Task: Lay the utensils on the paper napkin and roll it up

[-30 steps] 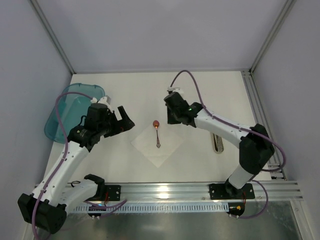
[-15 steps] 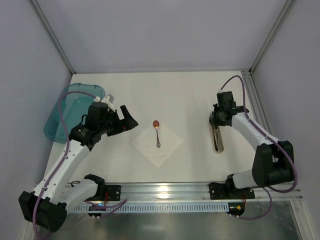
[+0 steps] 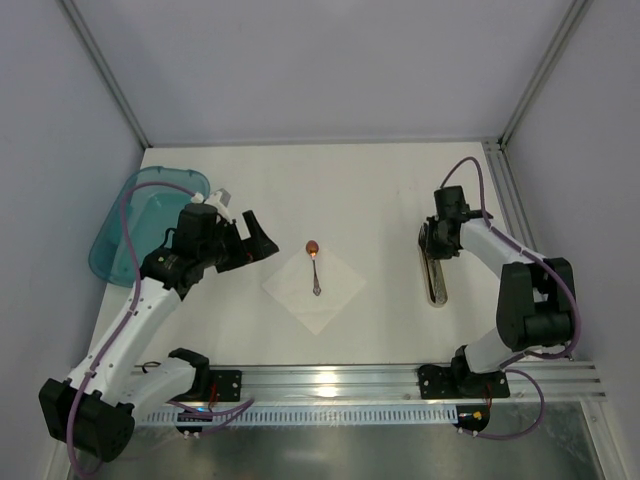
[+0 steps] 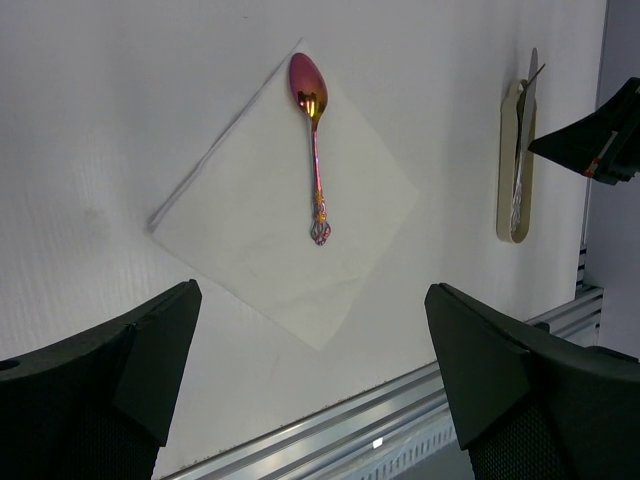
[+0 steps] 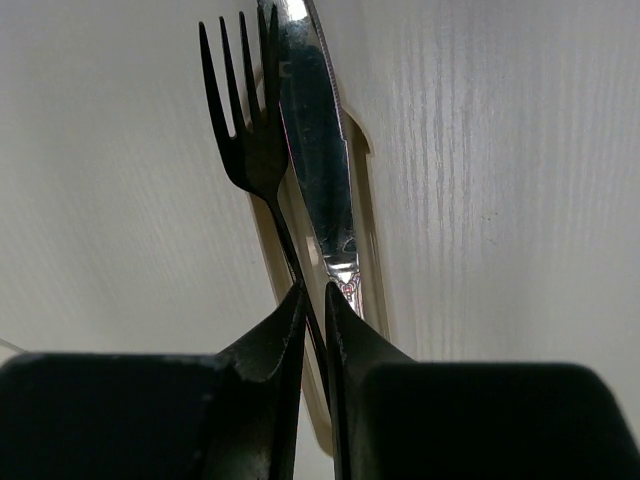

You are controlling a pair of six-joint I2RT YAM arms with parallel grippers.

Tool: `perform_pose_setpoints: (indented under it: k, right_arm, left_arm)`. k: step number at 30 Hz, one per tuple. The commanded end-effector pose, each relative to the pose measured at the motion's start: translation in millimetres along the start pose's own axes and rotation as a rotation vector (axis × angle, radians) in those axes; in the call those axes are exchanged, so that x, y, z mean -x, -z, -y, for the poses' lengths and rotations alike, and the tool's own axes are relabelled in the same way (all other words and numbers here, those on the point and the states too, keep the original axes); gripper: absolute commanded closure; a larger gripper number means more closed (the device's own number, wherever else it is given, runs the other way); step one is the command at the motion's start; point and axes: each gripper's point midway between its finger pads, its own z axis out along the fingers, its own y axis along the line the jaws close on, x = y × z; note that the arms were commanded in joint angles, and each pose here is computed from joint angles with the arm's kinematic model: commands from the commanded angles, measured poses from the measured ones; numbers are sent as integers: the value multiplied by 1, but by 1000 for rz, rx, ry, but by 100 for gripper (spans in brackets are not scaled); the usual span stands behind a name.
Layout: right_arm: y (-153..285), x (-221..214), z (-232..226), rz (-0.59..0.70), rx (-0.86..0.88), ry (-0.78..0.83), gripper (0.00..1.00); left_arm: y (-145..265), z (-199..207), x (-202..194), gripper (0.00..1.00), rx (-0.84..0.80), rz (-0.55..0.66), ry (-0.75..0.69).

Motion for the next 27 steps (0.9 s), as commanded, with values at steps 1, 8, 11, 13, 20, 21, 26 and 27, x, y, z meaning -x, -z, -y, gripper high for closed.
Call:
perform_pose_setpoints:
  k: [1, 8, 11, 13, 20, 21, 26, 27]
  right_arm:
    - [-1, 3, -4, 7, 32, 19, 85]
    - [-13, -9, -9, -36, 62, 26, 85]
    - [-18, -13, -7, -50, 49, 27, 85]
    - [-22, -18, -7, -69, 49, 29, 85]
    - [-25, -18, -7, -65, 52, 32, 93]
    - [-23, -17, -7, -59, 54, 32, 96]
    - [-7, -3, -10, -12, 67, 28, 96]
    - [-4, -2, -10, -6, 69, 31, 96]
  left_arm:
    - [3, 9, 6, 0, -49, 28, -4]
    - [2, 7, 4, 0, -48, 29, 3]
    - [3, 6, 3, 0, -45, 27, 4]
    - [3, 5, 3, 0, -40, 29, 2]
    - [3, 5, 3, 0, -38, 31, 2]
    - [3, 5, 3, 1, -36, 31, 2]
    - [2, 4, 3, 0, -36, 28, 2]
    - [2, 5, 3, 1, -38, 28, 2]
